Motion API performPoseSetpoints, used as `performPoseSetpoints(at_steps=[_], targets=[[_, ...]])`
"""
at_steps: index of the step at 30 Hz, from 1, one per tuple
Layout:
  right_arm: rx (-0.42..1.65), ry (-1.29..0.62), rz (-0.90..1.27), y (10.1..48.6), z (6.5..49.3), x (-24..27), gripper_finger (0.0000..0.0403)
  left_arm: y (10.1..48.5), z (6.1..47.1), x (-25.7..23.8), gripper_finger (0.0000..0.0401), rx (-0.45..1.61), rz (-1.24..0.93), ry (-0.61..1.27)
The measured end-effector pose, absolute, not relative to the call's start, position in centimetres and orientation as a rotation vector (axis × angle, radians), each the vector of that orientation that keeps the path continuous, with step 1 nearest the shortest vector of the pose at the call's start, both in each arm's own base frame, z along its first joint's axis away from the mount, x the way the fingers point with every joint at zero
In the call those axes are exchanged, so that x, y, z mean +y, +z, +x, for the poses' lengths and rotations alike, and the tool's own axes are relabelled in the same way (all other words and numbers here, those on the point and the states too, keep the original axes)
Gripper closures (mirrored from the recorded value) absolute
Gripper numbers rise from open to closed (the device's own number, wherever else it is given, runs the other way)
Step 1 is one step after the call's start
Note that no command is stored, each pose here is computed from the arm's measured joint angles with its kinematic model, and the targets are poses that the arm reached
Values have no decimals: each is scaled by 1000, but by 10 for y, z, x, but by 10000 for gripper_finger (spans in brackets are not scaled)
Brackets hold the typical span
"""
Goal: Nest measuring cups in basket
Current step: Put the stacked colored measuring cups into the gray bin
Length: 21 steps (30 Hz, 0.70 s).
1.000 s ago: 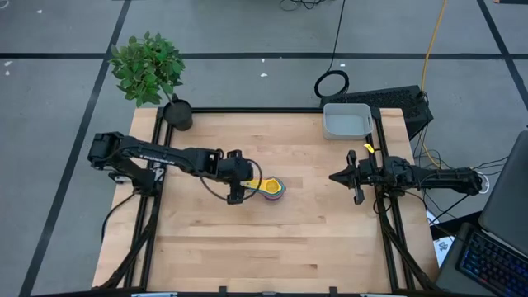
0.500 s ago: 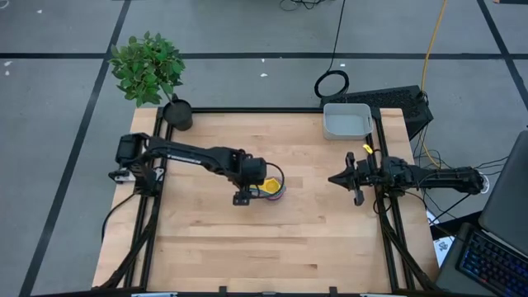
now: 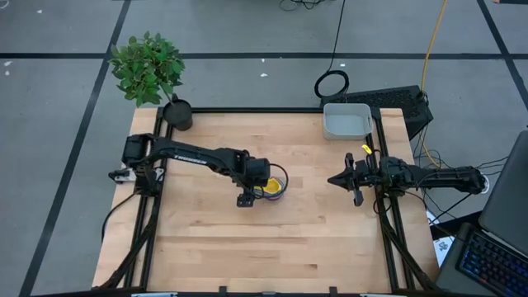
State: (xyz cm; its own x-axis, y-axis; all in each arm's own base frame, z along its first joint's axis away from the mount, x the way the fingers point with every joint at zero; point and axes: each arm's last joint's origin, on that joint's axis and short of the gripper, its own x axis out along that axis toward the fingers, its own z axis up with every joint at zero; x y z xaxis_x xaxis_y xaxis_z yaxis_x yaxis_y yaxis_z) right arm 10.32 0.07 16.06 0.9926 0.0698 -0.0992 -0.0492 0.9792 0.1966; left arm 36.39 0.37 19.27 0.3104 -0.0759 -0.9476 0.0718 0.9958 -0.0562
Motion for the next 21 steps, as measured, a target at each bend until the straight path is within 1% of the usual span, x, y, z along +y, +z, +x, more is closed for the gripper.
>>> performPoseSetpoints(at_steps=[7,10,12,15,21], targets=[[119,57,198,160,104,1,403,187,366,5,68,1262,-7,-94],[119,56,203,160,104,1,403,179,371,6,68,1256,-7,-93],[119,55,206,160,104,1,403,167,372,6,68,1300,-10,-93],[121,54,207,159,104,1,403,159,375,6,68,1309,-5,-95],[131,53,206,159,104,1,403,157,375,6,68,1315,11,-86]])
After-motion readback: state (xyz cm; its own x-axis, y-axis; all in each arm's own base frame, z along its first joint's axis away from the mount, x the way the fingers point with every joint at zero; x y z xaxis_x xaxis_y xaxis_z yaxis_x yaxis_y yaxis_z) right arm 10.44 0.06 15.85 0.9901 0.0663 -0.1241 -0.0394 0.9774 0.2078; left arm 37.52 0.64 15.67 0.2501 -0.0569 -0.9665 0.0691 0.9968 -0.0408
